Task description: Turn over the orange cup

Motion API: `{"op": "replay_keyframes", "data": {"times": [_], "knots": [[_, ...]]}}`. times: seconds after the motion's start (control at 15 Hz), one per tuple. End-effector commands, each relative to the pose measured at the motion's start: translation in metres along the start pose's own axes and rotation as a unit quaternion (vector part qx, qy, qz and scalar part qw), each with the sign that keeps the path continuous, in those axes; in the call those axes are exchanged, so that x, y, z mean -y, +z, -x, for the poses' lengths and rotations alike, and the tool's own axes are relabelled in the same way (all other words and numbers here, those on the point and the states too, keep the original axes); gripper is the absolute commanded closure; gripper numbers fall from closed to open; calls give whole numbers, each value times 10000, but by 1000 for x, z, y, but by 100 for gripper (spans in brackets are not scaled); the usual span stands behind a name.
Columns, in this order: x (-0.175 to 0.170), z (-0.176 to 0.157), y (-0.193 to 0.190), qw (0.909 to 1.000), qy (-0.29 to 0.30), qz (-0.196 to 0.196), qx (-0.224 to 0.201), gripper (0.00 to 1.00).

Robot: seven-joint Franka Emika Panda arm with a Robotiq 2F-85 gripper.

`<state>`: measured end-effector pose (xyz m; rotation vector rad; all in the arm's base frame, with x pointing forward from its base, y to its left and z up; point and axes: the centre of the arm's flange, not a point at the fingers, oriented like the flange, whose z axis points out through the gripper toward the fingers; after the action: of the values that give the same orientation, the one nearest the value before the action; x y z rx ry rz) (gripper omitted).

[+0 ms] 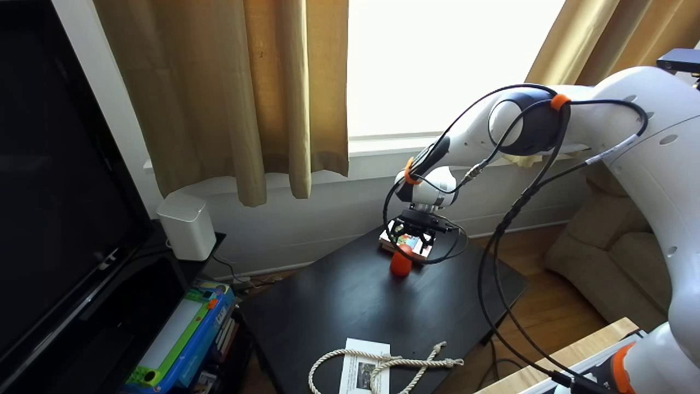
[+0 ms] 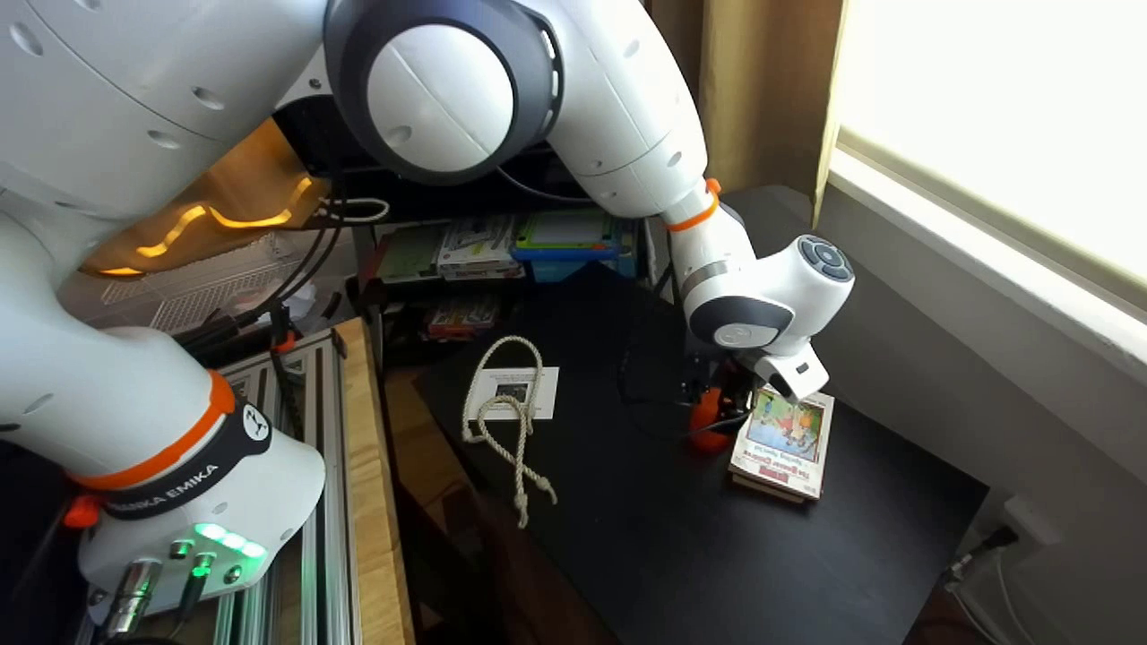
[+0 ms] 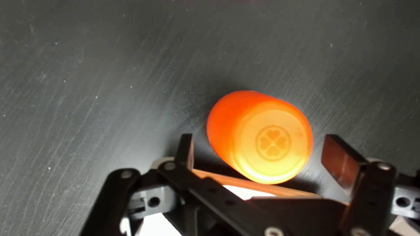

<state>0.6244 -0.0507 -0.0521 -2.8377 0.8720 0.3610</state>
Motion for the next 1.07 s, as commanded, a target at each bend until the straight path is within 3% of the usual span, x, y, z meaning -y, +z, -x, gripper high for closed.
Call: {"op": "replay_keyframes", "data": {"times": [0.0, 0.53, 1.0], "knots": [[-5, -22, 18, 9990, 107, -265, 329, 0], [-18, -40, 39, 9912, 416, -904, 875, 0], [-22, -47, 55, 9831, 629, -1158, 1267, 0]]}}
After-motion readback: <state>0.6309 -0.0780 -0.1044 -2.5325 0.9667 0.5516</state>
